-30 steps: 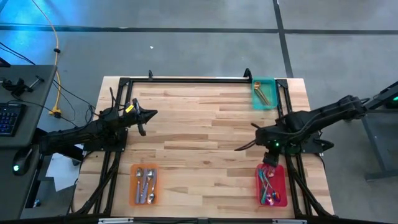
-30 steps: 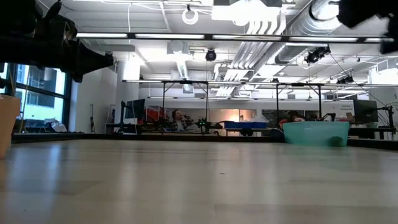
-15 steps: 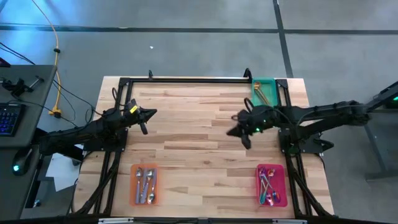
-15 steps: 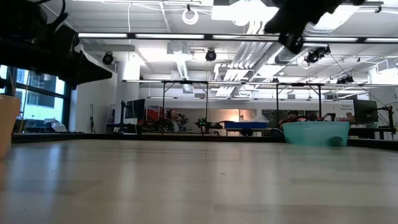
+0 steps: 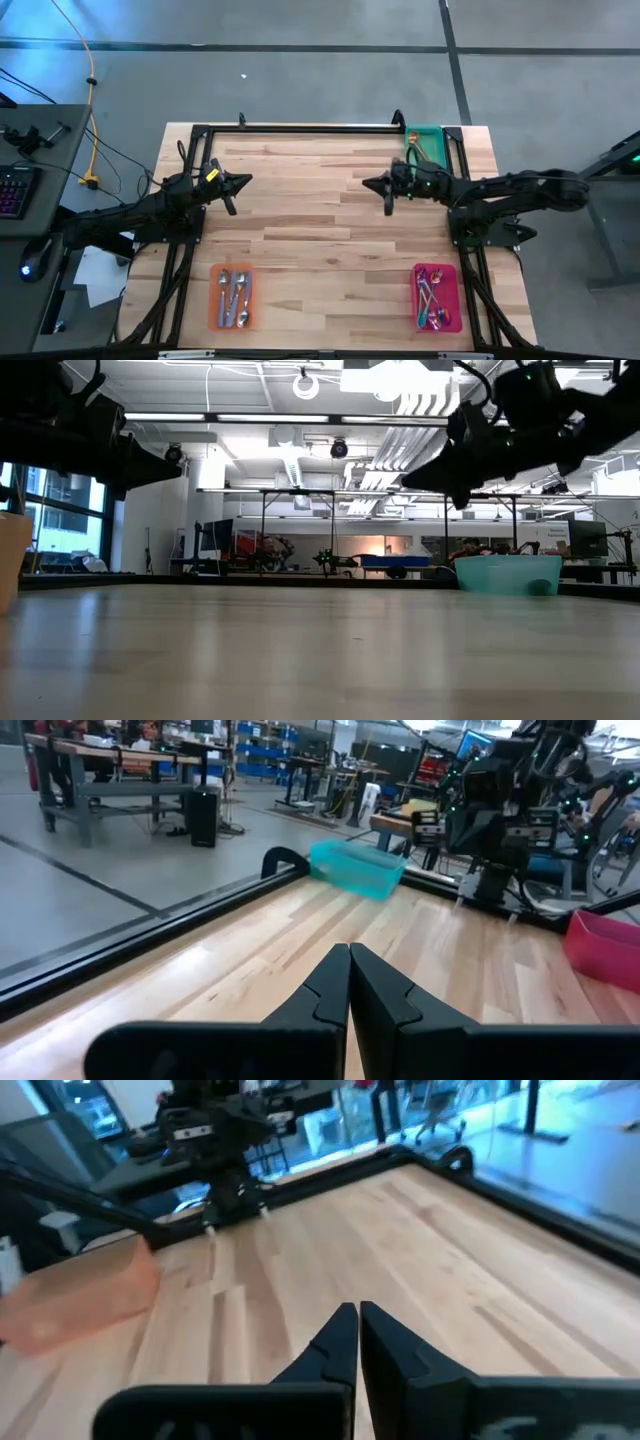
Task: Sort silverware by color (type)
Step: Return to Home Position
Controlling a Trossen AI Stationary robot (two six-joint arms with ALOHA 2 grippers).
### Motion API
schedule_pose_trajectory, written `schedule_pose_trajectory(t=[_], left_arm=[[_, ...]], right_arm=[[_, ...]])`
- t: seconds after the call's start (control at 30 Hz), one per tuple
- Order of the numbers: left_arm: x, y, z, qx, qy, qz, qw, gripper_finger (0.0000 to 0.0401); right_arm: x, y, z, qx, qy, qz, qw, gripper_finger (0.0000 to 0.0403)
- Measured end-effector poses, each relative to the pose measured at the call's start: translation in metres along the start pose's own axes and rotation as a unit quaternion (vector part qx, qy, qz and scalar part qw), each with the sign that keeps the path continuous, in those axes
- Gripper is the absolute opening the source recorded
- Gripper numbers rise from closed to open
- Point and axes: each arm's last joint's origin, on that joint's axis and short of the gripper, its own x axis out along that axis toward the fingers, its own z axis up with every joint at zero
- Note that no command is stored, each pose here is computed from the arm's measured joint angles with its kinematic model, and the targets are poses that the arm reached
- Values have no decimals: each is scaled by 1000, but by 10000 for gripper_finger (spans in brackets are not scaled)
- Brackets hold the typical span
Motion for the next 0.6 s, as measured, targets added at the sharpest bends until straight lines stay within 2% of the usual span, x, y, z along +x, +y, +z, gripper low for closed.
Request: schedule_pose_trajectory(t=[0.17, 0.33, 0.6], left_arm=[[0, 0, 1, 0, -5, 4, 1000, 0], [0, 1, 5, 15, -26, 21, 999, 0], [-1, 4, 5, 17, -33, 72, 997, 0]], right_arm=[[-15, -11, -22, 3, -41, -10, 999, 0], [-45, -7, -43, 18, -119, -27, 992, 0], [-56, 2, -46, 1, -66, -27, 997, 0]])
